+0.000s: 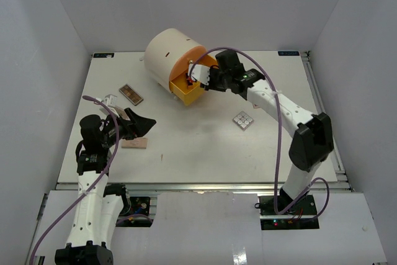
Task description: Organize the makeup
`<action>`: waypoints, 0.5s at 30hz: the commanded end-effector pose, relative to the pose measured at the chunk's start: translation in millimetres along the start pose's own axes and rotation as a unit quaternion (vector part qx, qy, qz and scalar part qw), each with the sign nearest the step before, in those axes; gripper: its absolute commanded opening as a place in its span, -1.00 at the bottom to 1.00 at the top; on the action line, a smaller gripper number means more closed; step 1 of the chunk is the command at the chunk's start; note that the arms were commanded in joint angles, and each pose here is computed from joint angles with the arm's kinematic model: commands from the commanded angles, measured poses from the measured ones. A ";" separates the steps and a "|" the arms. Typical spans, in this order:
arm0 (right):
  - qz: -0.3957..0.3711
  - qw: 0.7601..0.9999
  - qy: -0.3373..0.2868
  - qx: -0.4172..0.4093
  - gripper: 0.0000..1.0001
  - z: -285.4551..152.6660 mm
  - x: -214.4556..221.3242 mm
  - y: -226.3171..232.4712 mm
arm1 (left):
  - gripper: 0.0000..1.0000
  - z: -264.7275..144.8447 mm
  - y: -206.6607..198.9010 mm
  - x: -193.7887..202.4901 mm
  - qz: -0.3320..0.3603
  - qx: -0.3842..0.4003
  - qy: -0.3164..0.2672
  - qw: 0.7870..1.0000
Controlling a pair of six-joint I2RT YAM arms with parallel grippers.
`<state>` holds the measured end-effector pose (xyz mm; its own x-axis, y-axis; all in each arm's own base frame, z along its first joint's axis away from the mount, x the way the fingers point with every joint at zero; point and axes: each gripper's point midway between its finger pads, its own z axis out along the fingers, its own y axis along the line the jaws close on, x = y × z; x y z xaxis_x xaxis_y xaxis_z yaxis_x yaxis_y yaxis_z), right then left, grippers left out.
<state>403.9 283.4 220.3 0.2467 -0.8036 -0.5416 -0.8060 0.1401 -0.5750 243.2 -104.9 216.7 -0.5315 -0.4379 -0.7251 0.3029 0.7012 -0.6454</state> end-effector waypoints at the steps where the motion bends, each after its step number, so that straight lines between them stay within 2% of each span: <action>1: -0.079 0.991 0.024 0.104 -0.75 12.9 -30.0 -64.6 | 0.96 -1.0 -0.6 0.4 0.024 0.003 0.001 1.000; 8: -0.139 0.980 0.011 0.142 -0.65 29.0 -67.2 -84.0 | 0.96 1.5 1.1 1.5 0.023 0.005 0.004 1.000; 10: -0.151 0.979 0.013 0.138 -0.46 38.4 -70.0 -80.0 | 0.96 1.7 0.2 -0.8 0.025 0.006 0.001 1.000; 13: -0.148 0.980 0.013 0.134 0.26 47.1 -70.9 -74.9 | 0.96 2.9 -2.6 -13.5 0.033 0.004 -0.014 0.999; 15: -0.140 0.981 0.010 0.131 0.41 50.4 -71.3 -72.0 | 0.96 4.9 -6.4 -27.6 0.038 0.001 -0.026 0.999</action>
<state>463.1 348.6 253.7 0.4132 -0.8498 -0.3272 -0.5914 0.0228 -0.8060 246.8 -103.5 213.6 -0.5293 -0.4184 -0.7381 0.3105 0.7141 -0.6274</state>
